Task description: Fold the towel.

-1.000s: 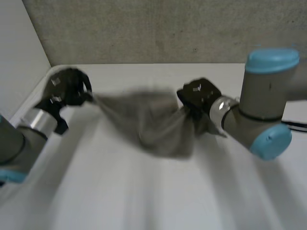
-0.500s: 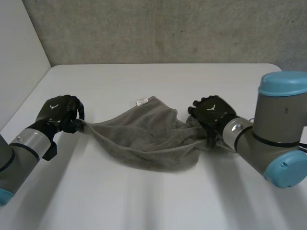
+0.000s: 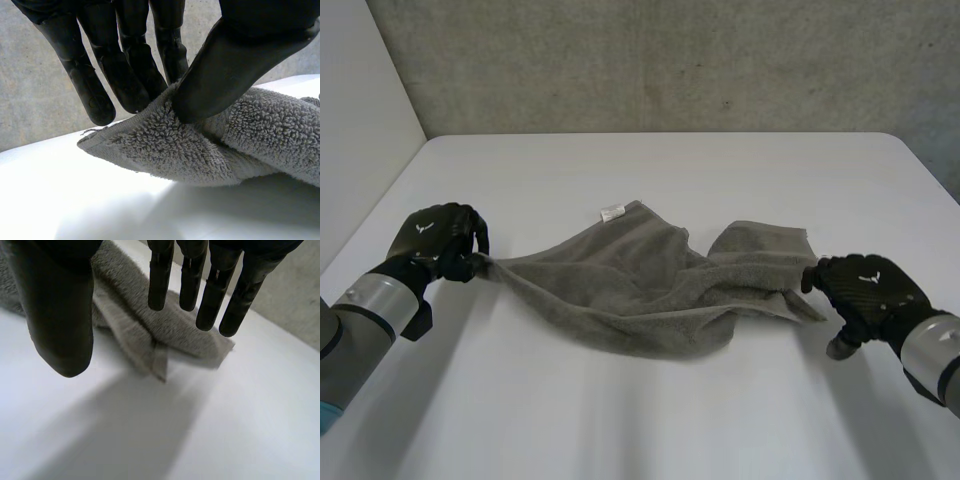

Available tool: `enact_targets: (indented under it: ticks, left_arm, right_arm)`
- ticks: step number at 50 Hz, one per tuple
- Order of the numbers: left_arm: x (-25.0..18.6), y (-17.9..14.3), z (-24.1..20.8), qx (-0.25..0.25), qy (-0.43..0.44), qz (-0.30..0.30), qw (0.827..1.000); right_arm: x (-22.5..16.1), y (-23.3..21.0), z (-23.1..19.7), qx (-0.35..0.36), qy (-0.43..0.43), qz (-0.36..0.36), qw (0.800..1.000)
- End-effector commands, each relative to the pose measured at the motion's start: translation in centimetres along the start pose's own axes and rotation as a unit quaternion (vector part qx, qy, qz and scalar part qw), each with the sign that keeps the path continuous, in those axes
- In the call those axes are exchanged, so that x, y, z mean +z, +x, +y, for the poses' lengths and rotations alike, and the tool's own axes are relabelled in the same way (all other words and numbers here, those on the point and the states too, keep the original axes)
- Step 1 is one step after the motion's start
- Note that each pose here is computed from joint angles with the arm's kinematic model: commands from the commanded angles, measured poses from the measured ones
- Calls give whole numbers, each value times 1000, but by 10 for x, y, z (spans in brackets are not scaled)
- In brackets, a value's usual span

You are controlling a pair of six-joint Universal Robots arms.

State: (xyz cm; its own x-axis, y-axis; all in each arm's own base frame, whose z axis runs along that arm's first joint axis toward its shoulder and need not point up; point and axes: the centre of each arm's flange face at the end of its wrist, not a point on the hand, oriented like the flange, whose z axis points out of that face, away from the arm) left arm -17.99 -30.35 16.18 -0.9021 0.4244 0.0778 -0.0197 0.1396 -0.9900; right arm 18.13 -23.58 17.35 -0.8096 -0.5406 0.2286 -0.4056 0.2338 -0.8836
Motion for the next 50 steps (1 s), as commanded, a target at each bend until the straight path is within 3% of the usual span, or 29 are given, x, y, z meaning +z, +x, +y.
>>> enact_targets:
  ticks: [1, 10, 27, 34, 36, 37, 39, 42, 45, 46, 48, 49, 50]
  left_arm:
    - [-2, 1, 3, -1, -5, 2, 1000]
    - [-2, 2, 3, -1, -5, 2, 1000]
    - [-3, 2, 4, -1, -7, 3, 1000]
    - [-2, 2, 2, 2, -4, 5, 1000]
    - [2, 1, -8, 14, 14, 8, 1000]
    - [2, 1, -8, 14, 14, 8, 1000]
    - [15, 0, -30, 30, 53, 14, 998]
    - [26, -4, -45, 39, 77, 9, 996]
    - [65, -4, -98, 72, 162, 23, 984]
    - [65, -4, -98, 72, 163, 23, 984]
    - [81, 2, -162, 94, 255, 14, 962]
    - [81, 2, -162, 94, 256, 14, 962]
    - [83, -2, -199, 98, 308, -11, 946]
  right_arm:
    - [8, 0, 14, 27, 9, -13, 1000]
    - [28, 5, 20, 79, 25, -11, 996]
    - [71, -14, 30, 81, 13, -35, 996]
    - [76, -4, 12, 78, 38, -6, 996]
    - [77, 13, -27, 58, 96, 22, 993]
    - [77, 14, -27, 58, 96, 22, 993]
    - [75, 32, -81, 32, 170, 46, 984]
    - [77, 41, -109, 19, 204, 56, 977]
    - [82, 63, -202, -24, 321, 96, 942]
    - [82, 63, -203, -24, 322, 97, 942]
    - [64, 64, -272, -70, 424, 137, 892]
    - [64, 64, -273, -70, 424, 138, 892]
    - [50, 67, -298, -82, 464, 159, 868]
